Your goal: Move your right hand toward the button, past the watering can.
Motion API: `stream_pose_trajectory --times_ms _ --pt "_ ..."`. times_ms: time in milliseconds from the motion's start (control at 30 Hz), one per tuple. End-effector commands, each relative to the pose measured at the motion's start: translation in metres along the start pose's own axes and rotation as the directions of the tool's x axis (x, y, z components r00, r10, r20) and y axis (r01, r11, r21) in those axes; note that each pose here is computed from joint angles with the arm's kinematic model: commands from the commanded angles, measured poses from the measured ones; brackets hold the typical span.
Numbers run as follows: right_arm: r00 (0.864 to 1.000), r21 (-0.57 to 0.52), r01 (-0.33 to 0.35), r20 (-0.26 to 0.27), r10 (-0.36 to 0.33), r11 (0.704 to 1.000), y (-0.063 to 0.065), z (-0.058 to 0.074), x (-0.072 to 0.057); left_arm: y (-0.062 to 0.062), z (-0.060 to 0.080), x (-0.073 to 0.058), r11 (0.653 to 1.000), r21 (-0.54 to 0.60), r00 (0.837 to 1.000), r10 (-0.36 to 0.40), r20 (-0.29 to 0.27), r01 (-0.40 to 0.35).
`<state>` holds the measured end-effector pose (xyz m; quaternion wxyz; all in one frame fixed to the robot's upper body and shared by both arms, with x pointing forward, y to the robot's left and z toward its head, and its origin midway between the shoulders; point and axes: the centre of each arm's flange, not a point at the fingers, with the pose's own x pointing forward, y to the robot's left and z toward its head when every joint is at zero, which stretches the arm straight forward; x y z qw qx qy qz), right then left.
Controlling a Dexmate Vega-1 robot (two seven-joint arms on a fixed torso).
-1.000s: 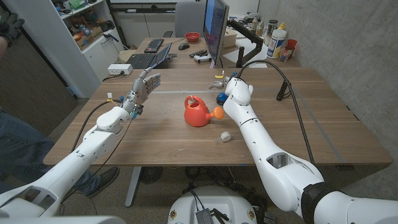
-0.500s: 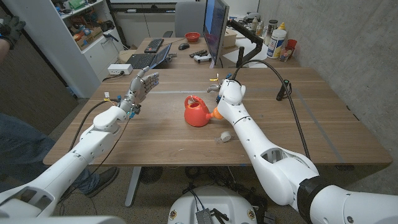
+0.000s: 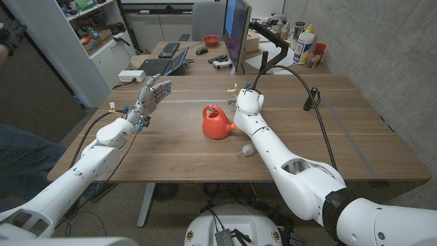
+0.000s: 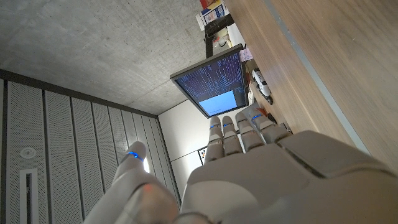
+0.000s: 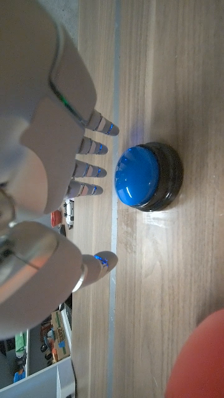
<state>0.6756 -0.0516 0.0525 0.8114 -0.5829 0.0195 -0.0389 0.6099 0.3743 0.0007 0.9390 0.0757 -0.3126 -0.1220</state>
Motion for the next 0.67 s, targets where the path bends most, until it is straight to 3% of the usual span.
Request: stream_pose_trajectory --times_ms 33,667 --pt "1.0 -0.011 0.004 -0.019 -0.004 1.0 0.003 0.008 -0.001 0.003 -0.003 -0.008 1.0 -0.003 1.0 -0.008 -0.008 0.008" --pt "1.0 -0.005 0.014 0.015 -0.014 1.0 -0.011 0.01 0.008 -0.006 -0.006 0.006 1.0 0.008 0.999 -0.026 -0.023 0.027"
